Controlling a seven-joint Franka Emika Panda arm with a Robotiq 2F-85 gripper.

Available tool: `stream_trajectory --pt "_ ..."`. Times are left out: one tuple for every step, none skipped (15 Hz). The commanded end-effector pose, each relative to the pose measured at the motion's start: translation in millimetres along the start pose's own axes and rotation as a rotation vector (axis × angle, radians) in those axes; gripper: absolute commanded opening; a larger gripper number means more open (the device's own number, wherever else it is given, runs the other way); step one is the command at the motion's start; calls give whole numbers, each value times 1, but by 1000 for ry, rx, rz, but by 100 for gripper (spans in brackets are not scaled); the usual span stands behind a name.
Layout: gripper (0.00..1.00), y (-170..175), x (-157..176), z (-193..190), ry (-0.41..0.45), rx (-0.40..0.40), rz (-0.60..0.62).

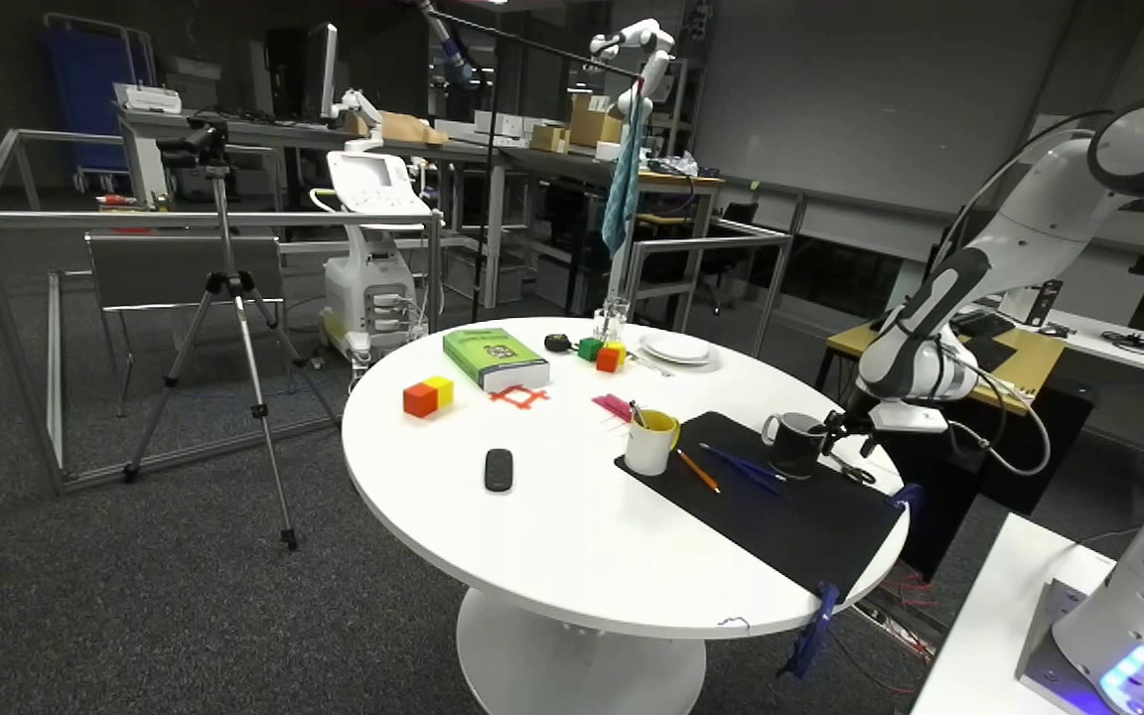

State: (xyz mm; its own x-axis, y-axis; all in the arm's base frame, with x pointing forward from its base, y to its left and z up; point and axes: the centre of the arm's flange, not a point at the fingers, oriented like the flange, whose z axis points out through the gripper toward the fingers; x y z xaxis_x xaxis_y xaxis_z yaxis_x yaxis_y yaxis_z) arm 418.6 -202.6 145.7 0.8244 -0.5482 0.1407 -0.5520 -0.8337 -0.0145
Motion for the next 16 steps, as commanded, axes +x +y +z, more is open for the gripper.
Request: stream_trajectory --pt "100 0 10 9 9 11 34" --pt "100 1 11 12 8 10 36" --pt "100 1 11 12 7 13 38" --pt "100 2 12 13 5 13 41" --pt "100 2 12 13 5 12 42" --pt "100 3 13 15 4 12 43" --pt "100 4 14 15 3 10 45" --pt "100 4 15 15 3 10 46" --pt "100 5 16 15 3 8 49" --pt "100 5 16 16 4 6 51" --pt "100 5 16 16 4 4 52" --pt "100 5 16 16 2 2 54" --pt "100 6 15 16 1 0 59" --pt "100 7 13 17 -1 -1 66" --pt "100 8 13 16 -4 -3 72" --pt "100 9 12 17 -5 -4 79"
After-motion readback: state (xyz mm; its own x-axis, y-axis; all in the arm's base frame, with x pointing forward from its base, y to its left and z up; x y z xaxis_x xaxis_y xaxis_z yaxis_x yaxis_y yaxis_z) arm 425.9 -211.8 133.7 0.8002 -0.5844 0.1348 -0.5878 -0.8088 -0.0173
